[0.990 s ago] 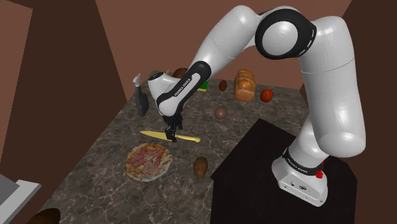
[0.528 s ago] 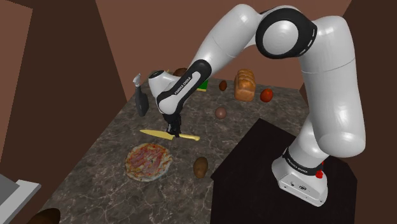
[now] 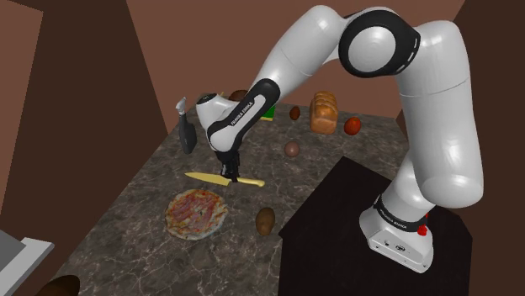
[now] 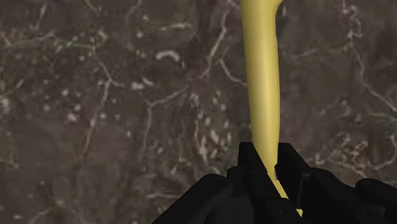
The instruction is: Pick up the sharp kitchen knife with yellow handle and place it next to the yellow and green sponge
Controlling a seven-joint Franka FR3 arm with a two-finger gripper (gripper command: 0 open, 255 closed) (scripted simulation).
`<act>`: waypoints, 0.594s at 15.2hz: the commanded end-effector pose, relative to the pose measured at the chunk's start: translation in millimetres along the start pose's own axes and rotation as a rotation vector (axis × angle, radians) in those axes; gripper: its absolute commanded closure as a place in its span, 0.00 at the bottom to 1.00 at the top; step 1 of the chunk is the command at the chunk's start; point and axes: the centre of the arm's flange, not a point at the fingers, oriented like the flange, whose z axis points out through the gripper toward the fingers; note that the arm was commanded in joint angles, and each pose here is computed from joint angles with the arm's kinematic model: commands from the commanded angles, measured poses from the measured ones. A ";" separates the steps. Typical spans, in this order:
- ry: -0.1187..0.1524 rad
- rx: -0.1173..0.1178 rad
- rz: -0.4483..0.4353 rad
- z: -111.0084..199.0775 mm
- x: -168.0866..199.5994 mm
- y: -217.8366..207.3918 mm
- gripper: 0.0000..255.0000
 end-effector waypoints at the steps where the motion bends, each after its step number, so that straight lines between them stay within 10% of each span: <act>1: -0.007 0.003 -0.005 -4.7 -2.2 -3.8 1.00; 9: -0.007 0.003 -0.004 -45.6 -12.9 -5.1 1.00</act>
